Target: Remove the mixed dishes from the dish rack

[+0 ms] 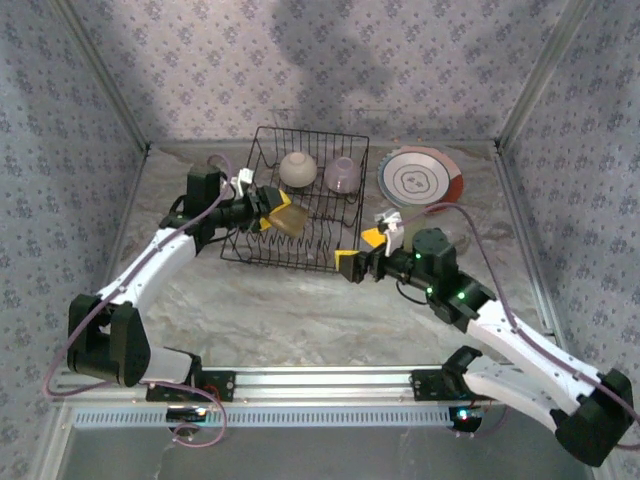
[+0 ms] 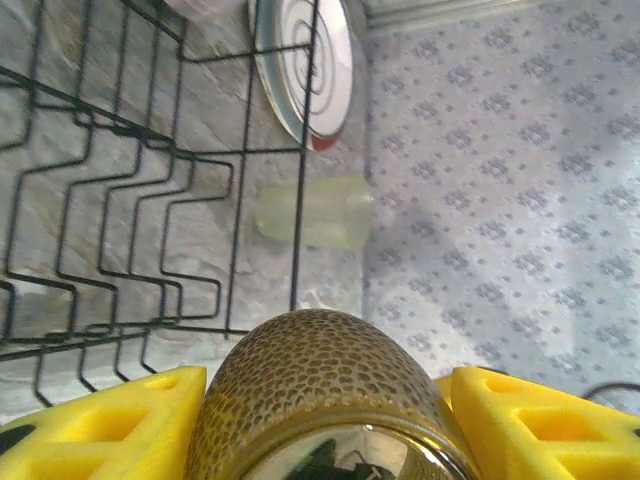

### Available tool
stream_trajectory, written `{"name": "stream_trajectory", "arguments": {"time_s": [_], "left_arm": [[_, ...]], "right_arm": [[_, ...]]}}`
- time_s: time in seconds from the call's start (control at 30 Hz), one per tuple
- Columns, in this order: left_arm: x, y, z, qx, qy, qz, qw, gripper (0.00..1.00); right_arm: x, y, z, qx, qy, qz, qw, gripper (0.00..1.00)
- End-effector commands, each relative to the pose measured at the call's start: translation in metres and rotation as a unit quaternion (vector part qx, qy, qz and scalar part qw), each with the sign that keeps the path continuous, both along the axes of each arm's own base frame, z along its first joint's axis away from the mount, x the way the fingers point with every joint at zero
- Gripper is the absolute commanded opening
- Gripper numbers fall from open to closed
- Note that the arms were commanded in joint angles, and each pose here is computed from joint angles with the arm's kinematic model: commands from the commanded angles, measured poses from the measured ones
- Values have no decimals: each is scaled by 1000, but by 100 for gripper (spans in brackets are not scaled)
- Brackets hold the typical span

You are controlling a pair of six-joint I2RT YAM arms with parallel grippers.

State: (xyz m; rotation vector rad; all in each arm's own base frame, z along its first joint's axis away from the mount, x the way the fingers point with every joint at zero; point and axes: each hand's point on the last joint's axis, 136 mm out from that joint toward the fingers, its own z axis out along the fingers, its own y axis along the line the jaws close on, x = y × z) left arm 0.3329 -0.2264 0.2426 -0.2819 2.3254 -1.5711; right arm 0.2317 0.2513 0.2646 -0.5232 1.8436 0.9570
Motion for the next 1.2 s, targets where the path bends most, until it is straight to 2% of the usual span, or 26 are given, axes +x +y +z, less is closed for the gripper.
{"name": "stream_trajectory", "arguments": {"time_s": [0.0,0.27,0.77,1.17], "left_arm": [[-2,-14,37,-94,-29,-34,995,57],[-1,-20,13,-124,-2,-38,992,58],[-8,-20,10,-127,-8,-50,991,58],[-9,-19,9,-122,-10,-50,991,58]], "right_arm": [[-1,26,35,61,-20,37,997,100],[8,59,39,106,1,77,991,100],[25,95,45,167,53,108,979,100],[21,106,51,201,73,135,967,86]]}}
